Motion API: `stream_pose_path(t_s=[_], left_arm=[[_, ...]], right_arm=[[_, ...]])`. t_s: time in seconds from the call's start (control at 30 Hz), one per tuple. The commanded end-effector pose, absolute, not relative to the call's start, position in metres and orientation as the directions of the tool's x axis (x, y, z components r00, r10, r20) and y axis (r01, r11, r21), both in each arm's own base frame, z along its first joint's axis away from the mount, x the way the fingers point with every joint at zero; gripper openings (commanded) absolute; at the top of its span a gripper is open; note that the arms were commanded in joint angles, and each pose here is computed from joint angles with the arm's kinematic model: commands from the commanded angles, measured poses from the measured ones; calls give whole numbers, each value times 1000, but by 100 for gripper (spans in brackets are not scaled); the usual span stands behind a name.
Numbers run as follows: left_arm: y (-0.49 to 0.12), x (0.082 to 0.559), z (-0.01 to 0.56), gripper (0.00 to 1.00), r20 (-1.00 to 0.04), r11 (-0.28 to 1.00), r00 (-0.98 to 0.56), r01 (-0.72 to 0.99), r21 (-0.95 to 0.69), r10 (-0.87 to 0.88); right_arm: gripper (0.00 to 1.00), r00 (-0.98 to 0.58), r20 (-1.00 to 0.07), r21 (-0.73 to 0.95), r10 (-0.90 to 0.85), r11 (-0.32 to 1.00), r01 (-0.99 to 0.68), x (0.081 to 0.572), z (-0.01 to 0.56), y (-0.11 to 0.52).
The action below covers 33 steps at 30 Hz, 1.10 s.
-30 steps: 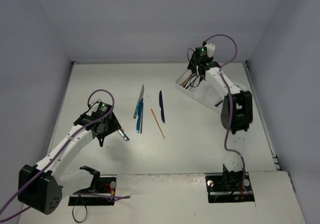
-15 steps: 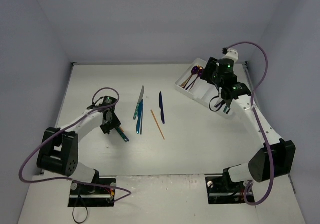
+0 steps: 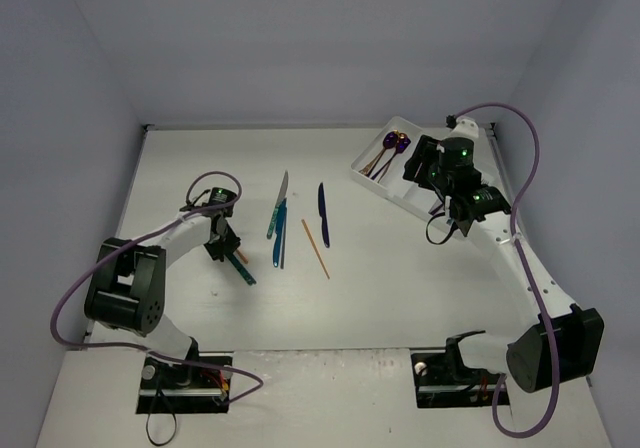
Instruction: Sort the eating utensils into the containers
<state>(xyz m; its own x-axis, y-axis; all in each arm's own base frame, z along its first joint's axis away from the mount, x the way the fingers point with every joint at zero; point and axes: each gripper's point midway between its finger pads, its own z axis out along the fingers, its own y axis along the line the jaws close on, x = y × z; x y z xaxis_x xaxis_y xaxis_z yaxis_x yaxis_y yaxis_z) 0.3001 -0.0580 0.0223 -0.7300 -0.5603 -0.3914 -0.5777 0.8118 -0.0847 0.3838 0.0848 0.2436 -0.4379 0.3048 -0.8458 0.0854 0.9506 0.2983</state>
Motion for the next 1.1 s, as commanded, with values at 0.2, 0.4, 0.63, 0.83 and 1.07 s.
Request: stream_pose_path(t_s=[0.2, 0.4, 0.63, 0.83, 1.07], left_arm=[[-48, 314, 62, 38, -498, 825, -685, -552, -123, -532], [-34, 327, 97, 43, -600, 852, -650, -511, -110, -467], [-35, 350, 85, 38, -580, 874, -686, -476, -97, -438], [-37, 361, 71, 35, -546, 878, -716, -472, -81, -435], [-43, 362, 60, 30, -515, 872, -725, -480, -98, -457]], right_arm=[[54, -395, -865, 321, 310, 946, 42, 389, 259, 90], [54, -392, -867, 320, 308, 947, 35, 387, 261, 90], [54, -390, -869, 321, 306, 947, 28, 387, 263, 91], [54, -381, -875, 313, 300, 949, 28, 384, 265, 89], [55, -382, -876, 306, 295, 951, 32, 383, 263, 87]])
